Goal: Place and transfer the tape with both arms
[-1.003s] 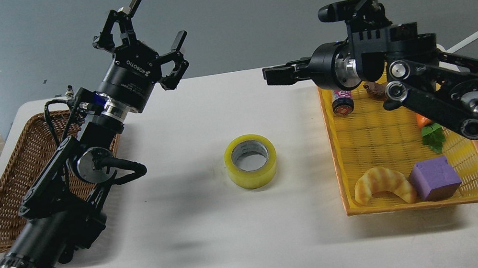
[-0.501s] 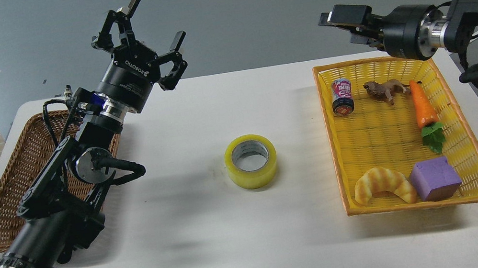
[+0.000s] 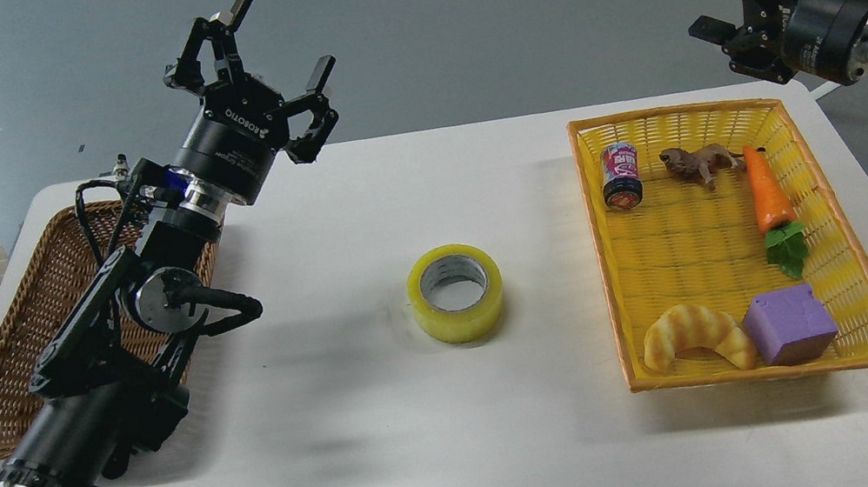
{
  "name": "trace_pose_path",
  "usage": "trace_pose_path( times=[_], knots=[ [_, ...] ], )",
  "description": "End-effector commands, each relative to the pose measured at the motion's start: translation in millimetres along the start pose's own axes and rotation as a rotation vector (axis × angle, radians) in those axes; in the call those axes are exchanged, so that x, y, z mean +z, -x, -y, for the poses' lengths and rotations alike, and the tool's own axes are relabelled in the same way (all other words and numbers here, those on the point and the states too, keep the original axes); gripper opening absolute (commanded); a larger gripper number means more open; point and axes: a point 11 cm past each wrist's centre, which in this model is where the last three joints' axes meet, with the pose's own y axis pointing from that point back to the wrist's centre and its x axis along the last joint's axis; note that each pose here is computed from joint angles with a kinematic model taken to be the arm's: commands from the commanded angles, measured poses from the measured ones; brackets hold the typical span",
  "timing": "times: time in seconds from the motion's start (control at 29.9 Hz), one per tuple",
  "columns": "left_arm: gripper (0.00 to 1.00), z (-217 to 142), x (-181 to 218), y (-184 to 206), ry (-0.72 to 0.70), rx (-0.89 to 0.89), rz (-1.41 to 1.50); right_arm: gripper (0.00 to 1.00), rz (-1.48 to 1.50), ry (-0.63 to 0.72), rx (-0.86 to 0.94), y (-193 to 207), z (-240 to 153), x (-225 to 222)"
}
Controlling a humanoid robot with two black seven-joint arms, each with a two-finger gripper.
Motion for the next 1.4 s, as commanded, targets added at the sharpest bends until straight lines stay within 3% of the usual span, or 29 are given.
trace_pose_path(
  times=[0.0,0.3,0.7,1.37],
  knots=[
    [0.98,0,0,0,-0.001,-0.001,0.000,1.00,0.202,-0.065,0.002,-9,-3,3],
    [0.98,0,1,-1,-0.003,0.000,0.007,1.00,0.483,-0.207,0.029,-29,-11,0],
    [0.98,-2,10,-6,-0.007,0.003,0.040,1.00,0.797,-0.328,-0.105,28,36,8],
    [0.98,1,11,-2,-0.095,-0.056,0.250,1.00,0.939,-0.386,-0.156,55,51,11]
  ],
)
